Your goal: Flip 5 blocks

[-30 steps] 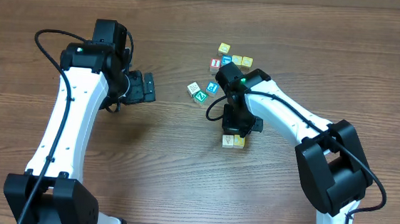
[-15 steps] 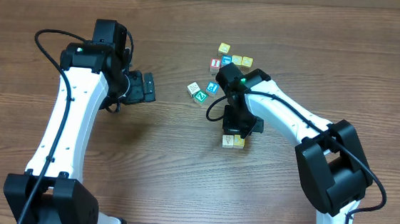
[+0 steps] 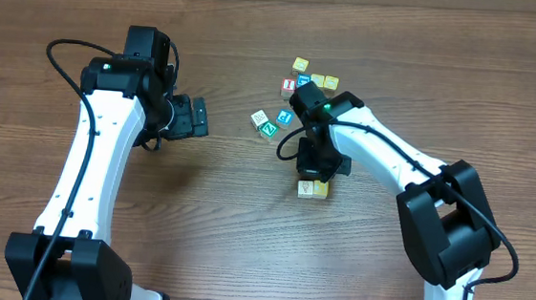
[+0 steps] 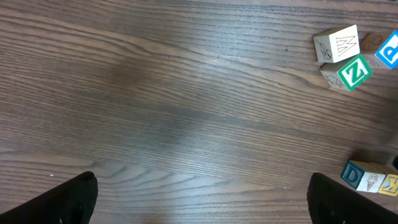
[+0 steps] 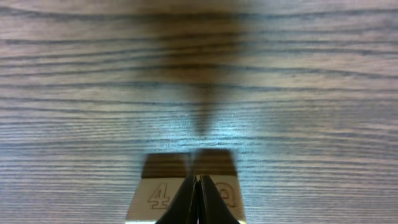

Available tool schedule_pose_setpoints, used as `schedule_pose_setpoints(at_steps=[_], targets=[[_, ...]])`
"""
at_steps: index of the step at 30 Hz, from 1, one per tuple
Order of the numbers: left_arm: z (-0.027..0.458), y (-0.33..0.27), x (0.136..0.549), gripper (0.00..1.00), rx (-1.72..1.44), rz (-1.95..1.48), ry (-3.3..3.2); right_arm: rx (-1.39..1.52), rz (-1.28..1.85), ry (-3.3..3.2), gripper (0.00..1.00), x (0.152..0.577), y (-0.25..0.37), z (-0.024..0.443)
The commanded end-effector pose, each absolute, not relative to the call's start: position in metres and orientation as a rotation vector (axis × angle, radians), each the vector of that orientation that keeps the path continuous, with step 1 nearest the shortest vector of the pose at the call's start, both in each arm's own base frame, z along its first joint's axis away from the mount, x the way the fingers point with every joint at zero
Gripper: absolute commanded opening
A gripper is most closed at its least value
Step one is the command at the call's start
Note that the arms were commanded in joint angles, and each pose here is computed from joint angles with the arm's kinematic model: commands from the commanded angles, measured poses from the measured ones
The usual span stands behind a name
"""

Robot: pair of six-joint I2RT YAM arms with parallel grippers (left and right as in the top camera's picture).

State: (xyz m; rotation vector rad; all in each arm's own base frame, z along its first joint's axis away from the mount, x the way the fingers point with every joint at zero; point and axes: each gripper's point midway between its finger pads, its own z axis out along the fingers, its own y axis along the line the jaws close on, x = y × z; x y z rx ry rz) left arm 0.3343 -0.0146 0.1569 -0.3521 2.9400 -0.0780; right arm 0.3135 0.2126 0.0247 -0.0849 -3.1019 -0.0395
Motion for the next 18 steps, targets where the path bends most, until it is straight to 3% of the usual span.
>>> schedule_pose_setpoints(at_steps=[1, 9, 18], targets=[[0.161, -0.012, 0.34, 1.0, -0.377, -0.073, 2.922, -0.131, -0.107, -3.168, 0.04, 0.338, 0.205, 0.054], [0.161, -0.012, 0.34, 1.0, -0.377, -0.073, 2.922, -0.056, -0.366, -3.053, 0.04, 0.334, 0.213, 0.065], [0.161, -0.012, 0.34, 1.0, -0.377, -0.072, 2.922, -0.029, -0.335, -3.015, 0.04, 0.318, 0.216, 0.056]])
